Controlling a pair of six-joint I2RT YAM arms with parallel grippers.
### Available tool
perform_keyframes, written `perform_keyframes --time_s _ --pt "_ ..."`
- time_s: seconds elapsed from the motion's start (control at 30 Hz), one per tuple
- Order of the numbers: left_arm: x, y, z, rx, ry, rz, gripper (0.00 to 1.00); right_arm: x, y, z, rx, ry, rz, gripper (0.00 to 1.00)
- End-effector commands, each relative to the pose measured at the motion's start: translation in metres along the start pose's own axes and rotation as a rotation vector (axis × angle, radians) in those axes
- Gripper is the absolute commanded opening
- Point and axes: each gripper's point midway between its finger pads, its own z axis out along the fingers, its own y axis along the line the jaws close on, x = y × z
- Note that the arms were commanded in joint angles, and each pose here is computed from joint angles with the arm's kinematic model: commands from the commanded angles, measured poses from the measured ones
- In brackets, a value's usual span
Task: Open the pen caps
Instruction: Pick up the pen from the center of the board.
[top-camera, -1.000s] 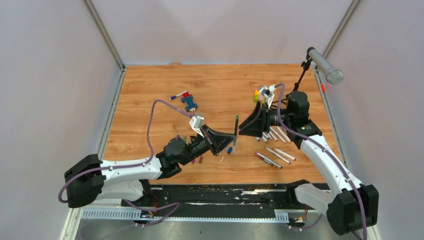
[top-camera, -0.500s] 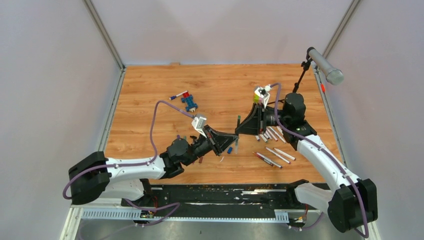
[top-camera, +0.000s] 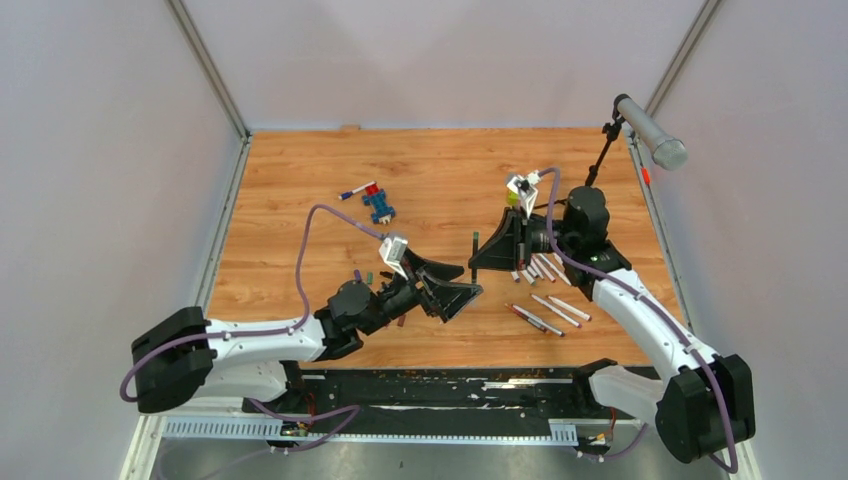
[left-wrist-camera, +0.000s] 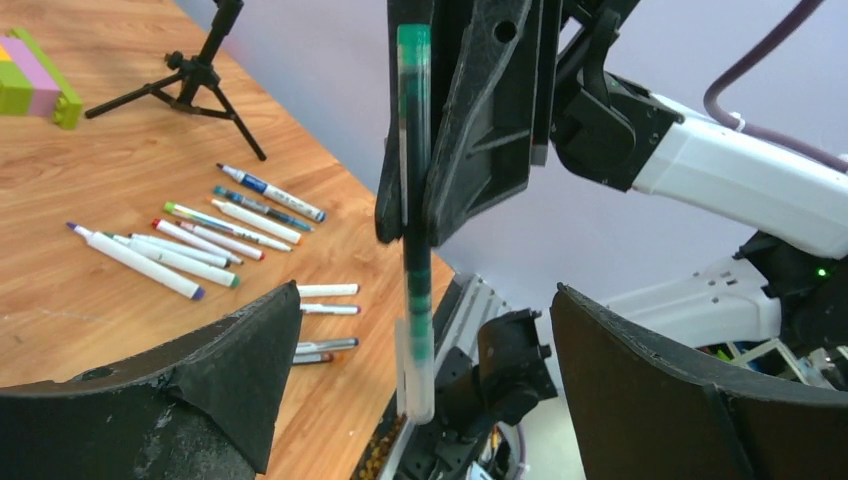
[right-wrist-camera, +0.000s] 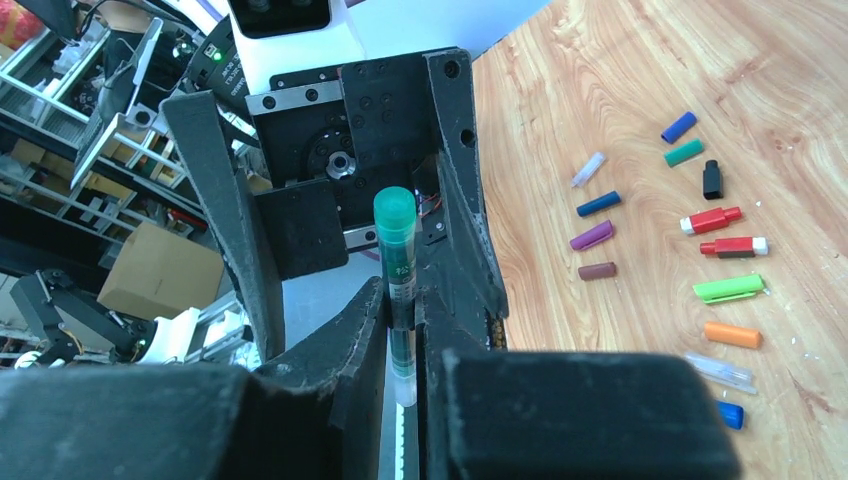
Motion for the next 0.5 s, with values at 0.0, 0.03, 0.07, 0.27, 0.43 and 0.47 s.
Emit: perform_keyframes --time_s 0.0,0.03,0.07,0.27,0.43,0.47 --pt "-0.012 -0.006 -0.02 0.033 -0.036 -0.011 1.0 -0.003 0.008 -0.005 -0.012 -0.003 -0.079 0.0" --pt "-0.012 -0.004 -0.024 0.03 -0.035 -0.021 1.0 -0.002 0.007 -0.005 -0.012 -0.003 -0.081 0.0" --pt "-0.012 -0.003 -0.029 0.028 -0.035 -0.028 1.0 -0.001 0.006 -0.005 -0.011 -0.003 -0.081 0.0" --pt "-0.001 0.0 -0.036 0.051 0.005 -0.06 1.0 0.004 0.003 -0.005 -0.006 -0.005 -0.082 0.0" --pt "0.007 -0.011 -0.021 0.114 0.039 -0.076 0.98 0.005 0.002 -0.006 -0.006 -0.006 -0.085 0.0" --pt "0.013 -0.013 -0.019 0.133 0.058 -0.076 0.98 0.005 0.002 -0.005 -0.006 -0.006 -0.084 0.0"
